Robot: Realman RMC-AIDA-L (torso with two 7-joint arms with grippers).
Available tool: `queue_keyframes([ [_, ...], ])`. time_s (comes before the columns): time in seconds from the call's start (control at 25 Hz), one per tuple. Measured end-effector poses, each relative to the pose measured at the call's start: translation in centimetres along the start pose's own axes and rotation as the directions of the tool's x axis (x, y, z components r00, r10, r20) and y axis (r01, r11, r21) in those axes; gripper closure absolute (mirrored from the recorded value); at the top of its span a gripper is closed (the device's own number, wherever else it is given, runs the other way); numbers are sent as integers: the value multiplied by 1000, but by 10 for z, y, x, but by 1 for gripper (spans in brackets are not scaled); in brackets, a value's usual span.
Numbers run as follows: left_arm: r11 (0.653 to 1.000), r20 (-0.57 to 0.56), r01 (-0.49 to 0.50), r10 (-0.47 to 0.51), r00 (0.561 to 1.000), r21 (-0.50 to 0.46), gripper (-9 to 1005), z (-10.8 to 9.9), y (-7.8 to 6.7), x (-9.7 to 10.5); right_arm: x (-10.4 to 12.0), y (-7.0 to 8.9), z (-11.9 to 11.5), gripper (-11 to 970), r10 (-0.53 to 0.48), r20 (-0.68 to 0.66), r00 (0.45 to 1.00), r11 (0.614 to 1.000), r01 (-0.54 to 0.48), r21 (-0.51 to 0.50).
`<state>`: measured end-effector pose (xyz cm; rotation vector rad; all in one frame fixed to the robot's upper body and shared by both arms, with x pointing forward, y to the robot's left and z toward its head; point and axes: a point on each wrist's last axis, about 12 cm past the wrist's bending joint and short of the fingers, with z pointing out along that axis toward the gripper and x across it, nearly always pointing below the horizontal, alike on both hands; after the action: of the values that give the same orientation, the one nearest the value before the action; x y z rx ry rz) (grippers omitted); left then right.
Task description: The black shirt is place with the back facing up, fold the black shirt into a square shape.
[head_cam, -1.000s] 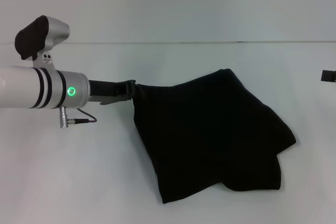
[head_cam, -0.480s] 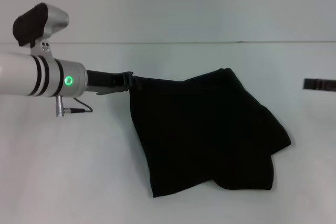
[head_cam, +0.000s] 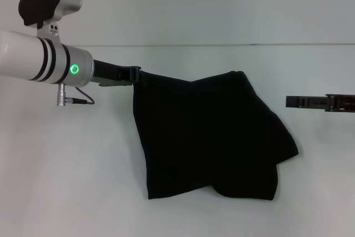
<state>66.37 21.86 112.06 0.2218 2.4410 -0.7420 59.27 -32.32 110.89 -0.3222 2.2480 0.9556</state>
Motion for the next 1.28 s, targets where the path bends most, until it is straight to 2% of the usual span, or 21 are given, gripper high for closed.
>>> queue_keyframes([
  [0.28, 1000, 3, -19, 19, 1000, 6, 950, 0, -6, -7, 2, 4, 13, 35, 0, -24, 1000, 1000, 0, -10],
  [0.6, 997, 24, -71, 70, 997, 31, 950, 4, -27, -26, 3, 6, 19, 34, -1, -33, 999, 1000, 0, -14],
  [0.72, 996, 30, -81, 80, 996, 32, 950, 5, -30, -29, 4, 7, 20, 35, 1, -33, 999, 1000, -1, -15],
  [0.84, 997, 36, -77, 77, 996, 21, 950, 5, -28, -29, 5, 6, 21, 35, 7, -32, 999, 1000, -8, -10],
  [1.12, 999, 58, -31, 32, 998, -11, 951, 5, -13, -17, 10, 6, 35, 34, 31, -61, 998, 1000, -31, 4],
  [1.28, 999, 63, -31, 32, 997, -18, 822, 5, -10, -13, 10, 10, 47, 35, 19, -74, 997, 1000, -18, 20],
])
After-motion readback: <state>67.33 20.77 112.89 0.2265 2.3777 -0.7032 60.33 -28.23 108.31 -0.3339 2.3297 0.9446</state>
